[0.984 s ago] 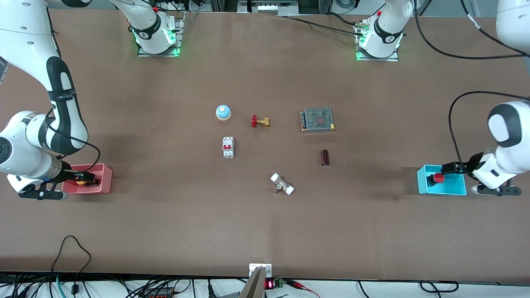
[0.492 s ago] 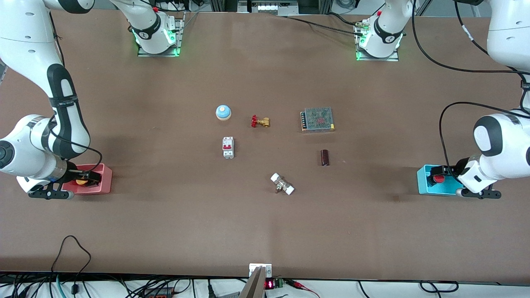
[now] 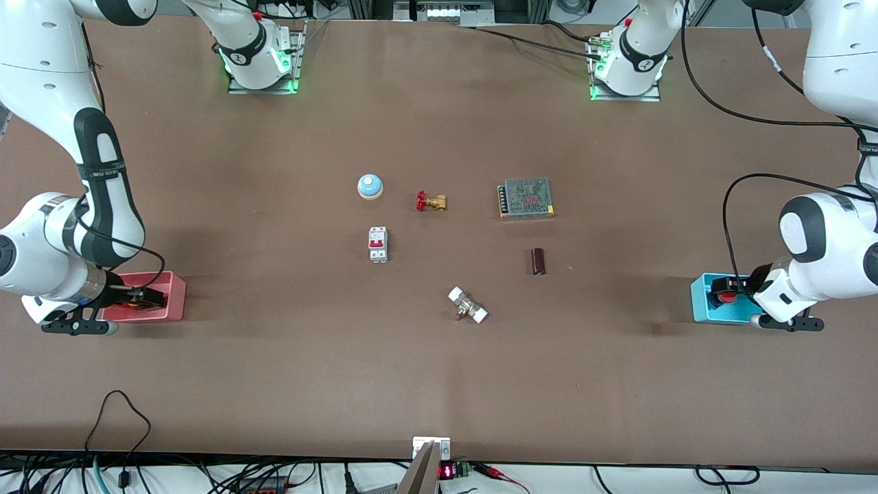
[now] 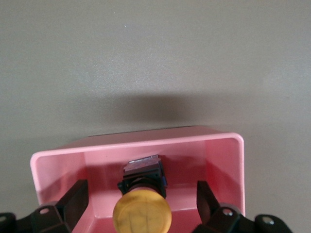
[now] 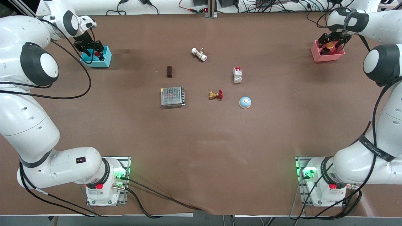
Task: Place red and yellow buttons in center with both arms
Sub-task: 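Close the right gripper on the yellow button while the left gripper grips the red, then lift the yellow button with the right gripper while the left gripper lifts the red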
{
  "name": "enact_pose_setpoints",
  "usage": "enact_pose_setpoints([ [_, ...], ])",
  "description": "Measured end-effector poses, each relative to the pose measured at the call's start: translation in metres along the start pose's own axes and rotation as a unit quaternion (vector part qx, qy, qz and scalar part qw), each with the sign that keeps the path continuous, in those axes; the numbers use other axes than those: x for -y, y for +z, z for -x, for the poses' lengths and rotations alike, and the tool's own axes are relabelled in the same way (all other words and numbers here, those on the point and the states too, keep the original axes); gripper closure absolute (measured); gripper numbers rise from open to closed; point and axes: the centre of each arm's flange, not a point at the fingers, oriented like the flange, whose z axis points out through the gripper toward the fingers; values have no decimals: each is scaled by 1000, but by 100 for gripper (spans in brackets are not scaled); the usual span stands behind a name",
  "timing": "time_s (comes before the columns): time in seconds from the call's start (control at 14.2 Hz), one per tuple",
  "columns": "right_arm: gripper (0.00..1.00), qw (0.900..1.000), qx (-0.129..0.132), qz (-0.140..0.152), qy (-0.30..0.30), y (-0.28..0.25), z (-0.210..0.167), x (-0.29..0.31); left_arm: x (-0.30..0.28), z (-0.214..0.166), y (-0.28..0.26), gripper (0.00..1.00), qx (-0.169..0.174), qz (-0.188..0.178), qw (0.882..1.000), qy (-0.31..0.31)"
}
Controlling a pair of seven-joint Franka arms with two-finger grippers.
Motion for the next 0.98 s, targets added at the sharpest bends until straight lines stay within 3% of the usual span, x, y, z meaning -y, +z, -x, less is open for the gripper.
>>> enact_pose_setpoints([
  [0.07,9,1000,1,0,1,1,0,0,-2,-1,-1,26,-1,0,1000,0],
  [0.21,15,1000,3,0,2,4,1,-3,-3,-2,-2,39,-2,-1,1000,-2],
  [0.28,15,1000,3,-1,3,5,2,-4,-4,-2,-3,39,-3,-1,1000,-3],
  [0.42,24,1000,4,-1,0,6,2,-5,-4,-3,-3,53,-3,-1,1000,-4],
  [0.56,44,1000,4,-1,-4,6,2,-5,-4,-3,-3,58,-4,-1,1000,-5],
  [0.63,52,1000,4,-1,-6,6,2,-5,-4,-3,-3,58,-4,-1,1000,-5],
  [0.77,58,1000,4,-1,-8,4,1,-4,-2,-5,-9,58,-11,-3,1000,-6],
  [0.98,58,1000,4,-3,-16,1,-1,-3,2,-8,-44,58,-38,-9,999,-9],
])
